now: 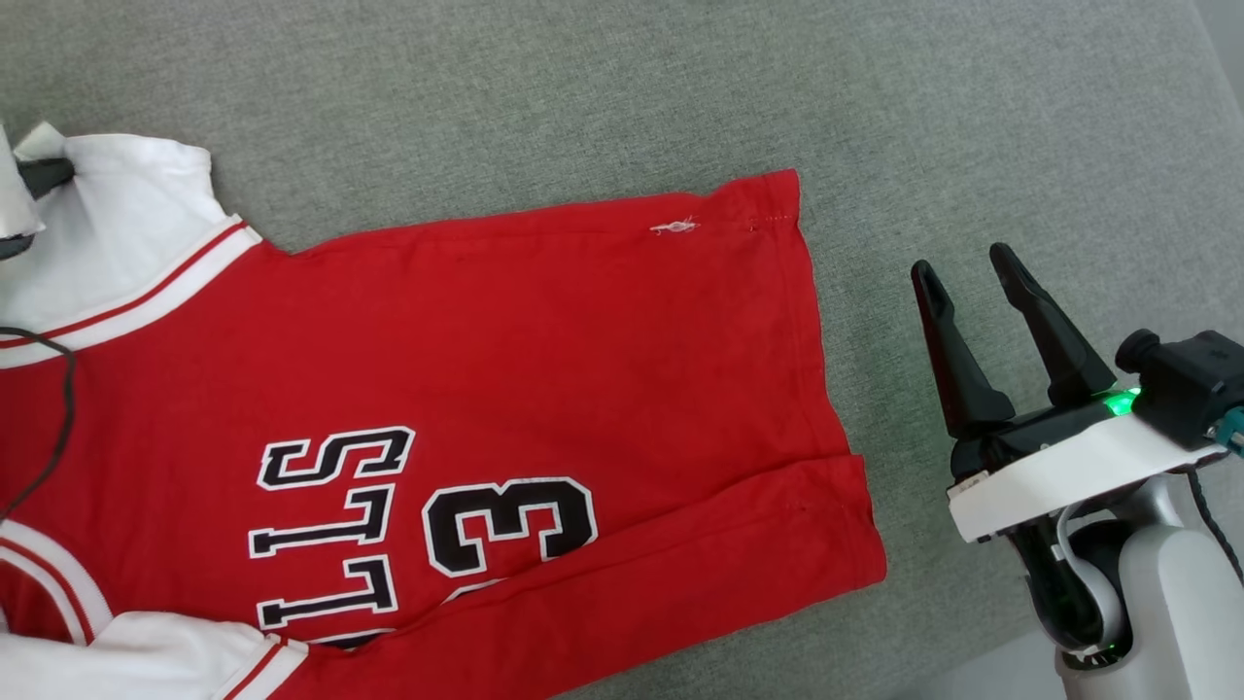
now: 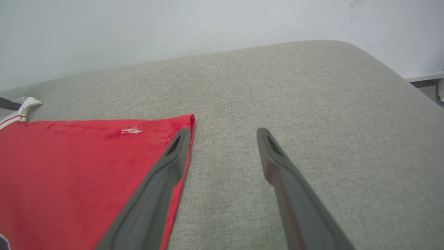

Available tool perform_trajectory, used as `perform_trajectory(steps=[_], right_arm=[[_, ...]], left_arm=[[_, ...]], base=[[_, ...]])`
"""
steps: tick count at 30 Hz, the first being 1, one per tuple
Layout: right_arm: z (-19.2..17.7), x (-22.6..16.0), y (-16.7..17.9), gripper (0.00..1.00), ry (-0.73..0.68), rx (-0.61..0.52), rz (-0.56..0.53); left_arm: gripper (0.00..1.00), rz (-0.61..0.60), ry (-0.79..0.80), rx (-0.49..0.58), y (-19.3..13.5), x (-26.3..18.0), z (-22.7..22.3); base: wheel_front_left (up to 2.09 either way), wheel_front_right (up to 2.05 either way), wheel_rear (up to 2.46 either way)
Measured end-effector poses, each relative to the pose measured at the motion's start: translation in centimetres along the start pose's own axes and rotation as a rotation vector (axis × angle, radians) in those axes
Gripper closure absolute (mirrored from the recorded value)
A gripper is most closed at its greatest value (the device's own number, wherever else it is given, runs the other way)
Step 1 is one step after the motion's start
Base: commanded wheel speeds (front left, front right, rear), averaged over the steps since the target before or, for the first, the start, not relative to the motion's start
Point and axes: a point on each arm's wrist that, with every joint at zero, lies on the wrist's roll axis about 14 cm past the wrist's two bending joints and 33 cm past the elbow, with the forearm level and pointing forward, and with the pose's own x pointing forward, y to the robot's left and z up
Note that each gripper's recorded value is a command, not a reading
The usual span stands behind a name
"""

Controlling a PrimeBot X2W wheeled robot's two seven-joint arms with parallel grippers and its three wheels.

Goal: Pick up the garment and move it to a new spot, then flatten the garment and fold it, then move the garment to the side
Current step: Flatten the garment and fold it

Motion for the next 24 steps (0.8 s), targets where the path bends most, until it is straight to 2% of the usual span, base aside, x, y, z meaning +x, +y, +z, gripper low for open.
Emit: perform_trajectory(steps=[7, 13, 18, 24], right_arm=[[-0.6, 0.4, -0.6, 0.0, 0.085, 0.038, 0.018], [-1.8, 1.8, -0.9, 0.0, 0.286, 0.054, 0.07], [-3.0, 3.2, 0.4, 0.0, 0.489, 0.033, 0.146], [-4.0, 5.0, 2.7, 0.0, 0.649, 0.01, 0.217]], left_arm=[[1.0, -0.001, -0.081, -0.019, -0.1, -1.1, 0.1], [1.0, 0.006, -0.189, 0.017, -0.8, -3.2, 0.8], [1.0, -0.006, -0.31, 0.066, -1.6, -6.3, 2.5], [1.0, -0.005, -0.384, 0.091, -1.3, -9.2, 2.5]], base=[[0.0, 0.0, 0.0], [0.0, 0.0, 0.0], [0.0, 0.0, 0.0], [0.0, 0.0, 0.0]])
